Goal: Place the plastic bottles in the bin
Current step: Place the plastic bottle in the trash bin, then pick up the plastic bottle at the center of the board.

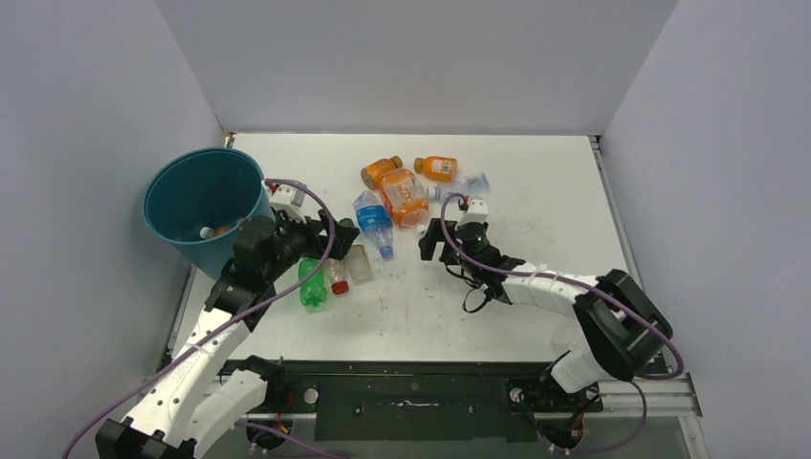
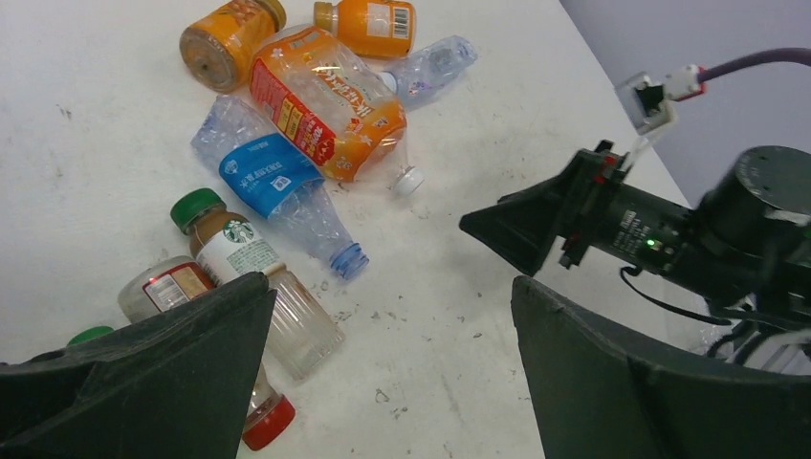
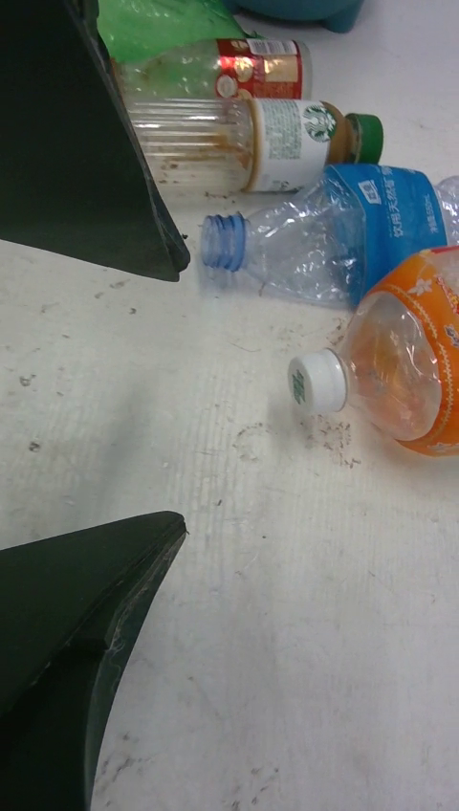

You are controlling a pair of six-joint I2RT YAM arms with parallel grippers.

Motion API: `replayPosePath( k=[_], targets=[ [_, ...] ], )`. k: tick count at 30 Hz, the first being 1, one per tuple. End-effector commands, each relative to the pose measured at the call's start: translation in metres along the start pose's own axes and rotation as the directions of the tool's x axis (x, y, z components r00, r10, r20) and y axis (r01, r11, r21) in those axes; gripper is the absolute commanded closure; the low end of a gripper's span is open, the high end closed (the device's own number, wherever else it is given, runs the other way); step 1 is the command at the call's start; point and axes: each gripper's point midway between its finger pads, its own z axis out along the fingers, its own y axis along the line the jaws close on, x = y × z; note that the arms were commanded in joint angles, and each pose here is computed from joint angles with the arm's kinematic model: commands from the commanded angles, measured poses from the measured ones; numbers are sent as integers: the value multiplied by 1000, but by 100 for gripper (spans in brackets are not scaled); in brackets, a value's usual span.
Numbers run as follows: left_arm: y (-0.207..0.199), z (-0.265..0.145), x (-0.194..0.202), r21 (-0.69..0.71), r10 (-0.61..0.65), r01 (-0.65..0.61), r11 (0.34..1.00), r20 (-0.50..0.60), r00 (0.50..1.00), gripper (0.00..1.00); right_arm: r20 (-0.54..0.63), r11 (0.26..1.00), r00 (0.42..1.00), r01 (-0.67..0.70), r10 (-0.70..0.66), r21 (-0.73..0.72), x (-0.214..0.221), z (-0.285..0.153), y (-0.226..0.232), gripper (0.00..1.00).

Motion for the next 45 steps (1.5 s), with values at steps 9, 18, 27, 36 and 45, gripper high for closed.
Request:
replayPosePath(
  k=[9,18,27,36,45],
  targets=[
    [-23,-17,-38,121,-59,29,992,246,967,7,119,990,993,34,-18,-139,-23,67,20,8],
    [-26,-17,-33,147,-79,45,988,230,970,7,98,991,995,36,-23,-132,-17,97,21,23],
    [-28,-16,-33,153,-82,49,987,224,971,7,83,992,996,39,-29,-117,-13,110,18,44],
    [-28,-17,-33,153,-83,49,987,228,970,8,63,988,997,48,-38,-150,-8,112,23,66],
    [-24,-19,-35,129,-72,42,991,239,968,8,80,972,996,61,-44,-225,-20,78,36,94]
  ],
)
